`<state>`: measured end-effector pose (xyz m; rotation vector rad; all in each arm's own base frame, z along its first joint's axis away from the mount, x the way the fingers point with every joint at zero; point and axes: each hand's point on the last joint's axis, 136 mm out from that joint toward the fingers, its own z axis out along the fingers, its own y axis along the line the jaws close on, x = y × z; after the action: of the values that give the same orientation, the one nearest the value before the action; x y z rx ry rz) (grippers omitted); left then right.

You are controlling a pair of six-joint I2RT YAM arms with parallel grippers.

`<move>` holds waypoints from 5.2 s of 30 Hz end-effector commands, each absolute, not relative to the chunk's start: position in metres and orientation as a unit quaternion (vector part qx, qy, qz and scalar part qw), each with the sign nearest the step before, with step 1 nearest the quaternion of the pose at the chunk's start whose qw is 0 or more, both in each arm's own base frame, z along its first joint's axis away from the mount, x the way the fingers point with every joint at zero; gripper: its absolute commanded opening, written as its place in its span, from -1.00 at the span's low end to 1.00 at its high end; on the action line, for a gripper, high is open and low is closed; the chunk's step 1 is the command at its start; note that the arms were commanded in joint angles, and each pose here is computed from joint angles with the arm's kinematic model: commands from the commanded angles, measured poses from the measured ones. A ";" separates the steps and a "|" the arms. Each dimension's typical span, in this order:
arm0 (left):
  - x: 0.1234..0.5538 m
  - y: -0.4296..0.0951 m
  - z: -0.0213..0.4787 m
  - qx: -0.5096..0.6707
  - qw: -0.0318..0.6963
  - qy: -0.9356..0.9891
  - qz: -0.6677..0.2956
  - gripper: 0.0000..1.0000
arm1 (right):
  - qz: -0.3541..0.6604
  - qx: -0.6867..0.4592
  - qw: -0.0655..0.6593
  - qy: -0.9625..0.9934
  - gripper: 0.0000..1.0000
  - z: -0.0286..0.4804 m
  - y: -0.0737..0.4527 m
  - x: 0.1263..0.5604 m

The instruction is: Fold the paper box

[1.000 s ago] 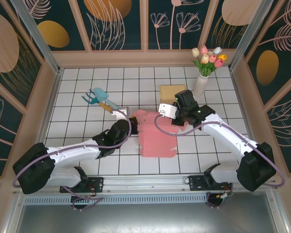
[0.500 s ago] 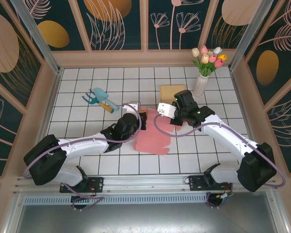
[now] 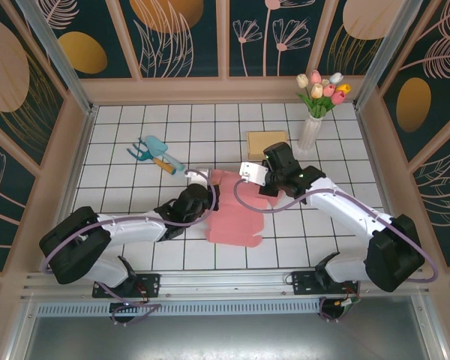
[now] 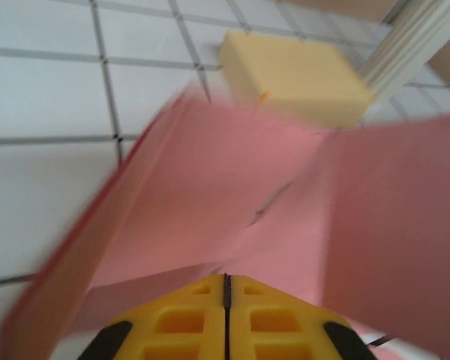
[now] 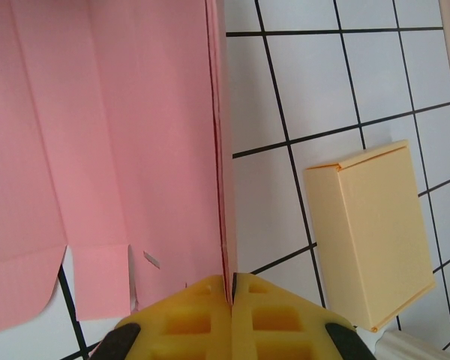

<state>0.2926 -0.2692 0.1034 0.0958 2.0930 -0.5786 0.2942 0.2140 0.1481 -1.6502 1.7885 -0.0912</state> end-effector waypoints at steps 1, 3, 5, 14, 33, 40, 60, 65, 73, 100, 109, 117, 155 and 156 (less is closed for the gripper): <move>0.294 -0.260 0.085 0.011 0.436 0.865 -0.248 -0.66 | -0.041 -0.630 0.342 0.695 -1.00 0.141 0.212 0.294; 0.295 -0.257 0.079 0.002 0.428 0.870 -0.245 -0.59 | -0.042 -0.631 0.341 0.695 -1.00 0.139 0.212 0.294; 0.297 -0.255 0.077 -0.006 0.424 0.872 -0.245 -0.54 | -0.043 -0.631 0.339 0.696 -1.00 0.137 0.212 0.295; 0.301 -0.237 0.079 -0.043 0.431 0.877 -0.208 -0.21 | -0.040 -0.630 0.334 0.699 -1.00 0.133 0.212 0.295; 0.293 -0.274 0.101 -0.029 0.397 0.861 -0.316 -0.36 | -0.053 -0.620 0.330 0.709 -1.00 0.131 0.210 0.302; 0.284 -0.310 0.108 -0.014 0.350 0.842 -0.410 -0.41 | -0.041 -0.616 0.346 0.707 -1.00 0.136 0.215 0.302; 0.261 -0.206 0.125 -0.043 0.483 0.823 -0.297 -0.53 | -0.226 -0.636 0.438 0.594 -1.00 0.167 0.203 0.310; 0.252 -0.148 0.131 -0.093 0.555 0.792 -0.238 -0.55 | -0.279 -0.649 0.455 0.542 -1.00 0.171 0.204 0.306; 0.243 -0.135 0.117 -0.057 0.589 0.775 -0.223 -0.52 | -0.292 -0.689 0.429 0.506 -1.00 0.146 0.218 0.299; 0.284 -0.218 0.081 0.106 0.537 0.818 -0.176 -0.21 | -0.305 -0.725 0.388 0.480 -1.00 0.095 0.224 0.301; 0.283 -0.237 0.082 0.158 0.539 0.805 -0.192 -0.12 | -0.306 -0.727 0.383 0.480 -1.00 0.092 0.223 0.302; 0.279 -0.249 0.083 0.180 0.543 0.791 -0.219 -0.11 | -0.303 -0.732 0.371 0.484 -1.00 0.086 0.222 0.300; 0.249 -0.287 0.108 0.184 0.497 0.754 -0.387 -0.61 | -0.298 -0.720 0.368 0.507 -1.00 0.078 0.226 0.307; 0.249 -0.284 0.108 0.182 0.500 0.756 -0.381 -0.60 | -0.297 -0.721 0.368 0.507 -1.00 0.078 0.226 0.307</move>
<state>0.2533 -0.2837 0.0947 0.4482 1.8693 -0.8726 0.3191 0.2319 0.1066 -1.7455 1.2598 -0.7926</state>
